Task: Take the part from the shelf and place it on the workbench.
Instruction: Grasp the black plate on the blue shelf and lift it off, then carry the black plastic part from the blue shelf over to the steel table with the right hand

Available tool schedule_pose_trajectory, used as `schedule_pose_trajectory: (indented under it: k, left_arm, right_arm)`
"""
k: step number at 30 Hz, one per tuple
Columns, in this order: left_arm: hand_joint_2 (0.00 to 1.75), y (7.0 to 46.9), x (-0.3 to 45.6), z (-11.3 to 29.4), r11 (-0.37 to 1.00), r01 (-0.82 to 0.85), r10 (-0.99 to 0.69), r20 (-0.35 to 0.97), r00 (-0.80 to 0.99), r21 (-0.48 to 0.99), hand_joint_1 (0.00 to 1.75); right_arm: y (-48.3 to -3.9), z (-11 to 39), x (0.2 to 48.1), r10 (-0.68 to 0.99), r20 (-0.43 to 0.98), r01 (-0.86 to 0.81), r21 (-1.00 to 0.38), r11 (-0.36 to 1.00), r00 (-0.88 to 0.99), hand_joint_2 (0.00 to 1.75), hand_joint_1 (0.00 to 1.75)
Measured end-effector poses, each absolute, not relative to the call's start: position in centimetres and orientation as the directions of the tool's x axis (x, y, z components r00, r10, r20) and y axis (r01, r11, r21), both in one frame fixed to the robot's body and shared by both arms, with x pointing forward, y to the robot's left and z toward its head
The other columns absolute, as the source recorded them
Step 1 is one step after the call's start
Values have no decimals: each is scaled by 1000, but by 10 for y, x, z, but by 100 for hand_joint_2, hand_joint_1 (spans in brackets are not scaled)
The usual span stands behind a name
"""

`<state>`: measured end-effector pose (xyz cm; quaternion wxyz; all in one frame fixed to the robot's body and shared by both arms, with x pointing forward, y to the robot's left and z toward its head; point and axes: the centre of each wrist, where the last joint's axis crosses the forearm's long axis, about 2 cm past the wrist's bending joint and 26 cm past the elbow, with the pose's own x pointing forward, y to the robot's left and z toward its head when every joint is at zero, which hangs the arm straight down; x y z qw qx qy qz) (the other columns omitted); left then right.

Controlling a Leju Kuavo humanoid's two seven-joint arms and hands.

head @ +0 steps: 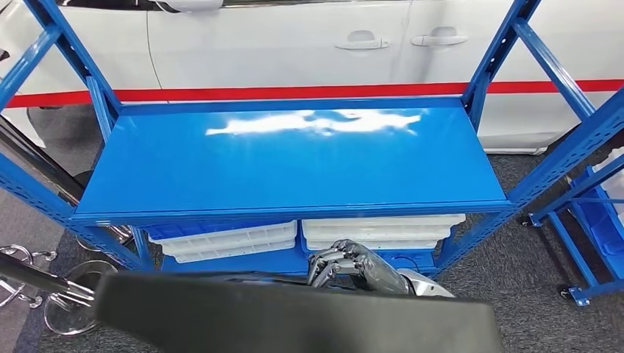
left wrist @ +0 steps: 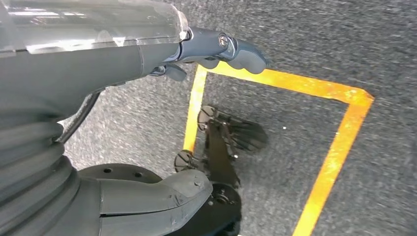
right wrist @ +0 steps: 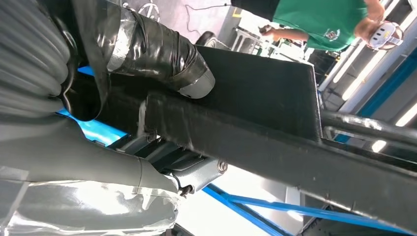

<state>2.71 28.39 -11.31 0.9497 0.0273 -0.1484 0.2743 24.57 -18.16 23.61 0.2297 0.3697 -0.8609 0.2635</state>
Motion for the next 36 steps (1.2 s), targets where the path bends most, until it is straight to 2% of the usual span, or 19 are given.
schedule_pose_trajectory:
  k: [17,36]
  left_arm:
    - [175,301,34,-112,862,-507,480,331,813,-5,0]
    - [175,302,36,-112,866,-499,471,337,815,-3,0]
  right_arm:
    - [-183,243,245,-528,556,-750,-307,586,-641,175,175]
    - [-184,245,245,-535,553,-754,-311,578,-638,175,175]
